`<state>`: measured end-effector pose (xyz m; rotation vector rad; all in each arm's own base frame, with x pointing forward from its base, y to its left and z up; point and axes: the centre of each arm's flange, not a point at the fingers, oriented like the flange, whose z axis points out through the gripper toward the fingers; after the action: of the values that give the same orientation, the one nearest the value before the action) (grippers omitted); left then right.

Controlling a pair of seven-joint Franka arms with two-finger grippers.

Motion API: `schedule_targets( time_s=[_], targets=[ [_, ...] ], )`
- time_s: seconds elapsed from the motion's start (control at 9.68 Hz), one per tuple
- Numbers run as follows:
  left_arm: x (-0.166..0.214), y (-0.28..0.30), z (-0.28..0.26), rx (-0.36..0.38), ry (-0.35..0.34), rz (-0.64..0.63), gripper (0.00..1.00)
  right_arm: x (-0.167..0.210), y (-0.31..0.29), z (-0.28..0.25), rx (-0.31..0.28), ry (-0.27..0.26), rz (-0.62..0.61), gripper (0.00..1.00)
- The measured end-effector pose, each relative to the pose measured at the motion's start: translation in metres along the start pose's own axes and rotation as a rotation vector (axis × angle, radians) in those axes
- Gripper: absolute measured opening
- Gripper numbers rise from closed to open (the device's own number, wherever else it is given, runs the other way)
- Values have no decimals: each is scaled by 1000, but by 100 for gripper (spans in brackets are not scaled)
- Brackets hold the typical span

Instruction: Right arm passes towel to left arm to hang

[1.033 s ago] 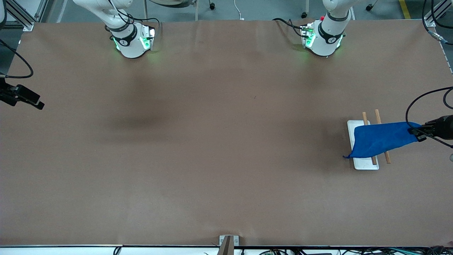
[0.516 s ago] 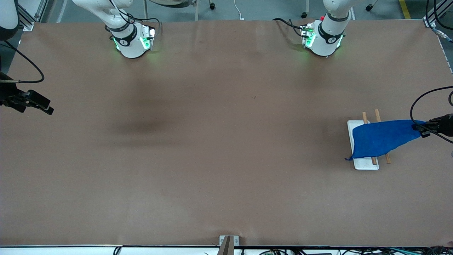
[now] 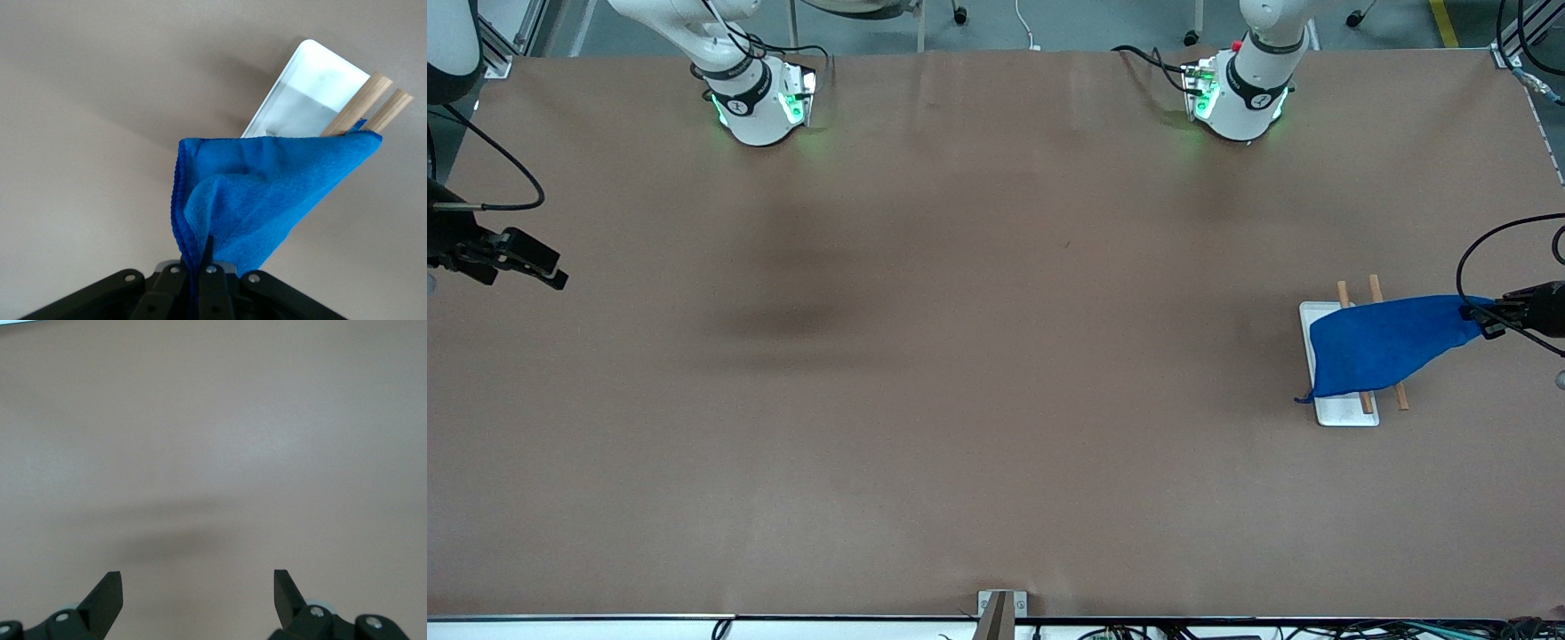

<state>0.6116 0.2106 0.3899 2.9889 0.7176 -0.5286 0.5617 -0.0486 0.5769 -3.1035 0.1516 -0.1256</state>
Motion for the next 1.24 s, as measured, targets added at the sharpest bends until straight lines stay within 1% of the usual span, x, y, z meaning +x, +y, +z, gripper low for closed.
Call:
schedule_targets(
  time_s=[0.21,0.52,0.72,0.83,0.93,1.03,1.14,1.24],
  targets=[
    [9,-18,12,-14,-5,10,5,0,-2,1,0,-1,-3,100],
    [21,-20,32,-22,-20,19,14,0,-5,0,1,0,1,100],
    [21,-20,27,-23,-9,53,40,0,-18,1,2,-1,11,100],
    [21,-21,20,-23,10,83,55,-1,-25,1,3,-3,16,100],
    [22,-20,7,-20,40,124,68,-1,-28,1,4,-4,20,100],
    [21,-18,-9,-11,74,173,84,-1,-29,1,4,-5,21,100],
    [19,-14,-28,7,112,233,97,-1,-28,2,4,-6,22,100],
    [13,-4,-48,27,152,287,100,-1,-28,2,3,-7,23,100]
  ],
)
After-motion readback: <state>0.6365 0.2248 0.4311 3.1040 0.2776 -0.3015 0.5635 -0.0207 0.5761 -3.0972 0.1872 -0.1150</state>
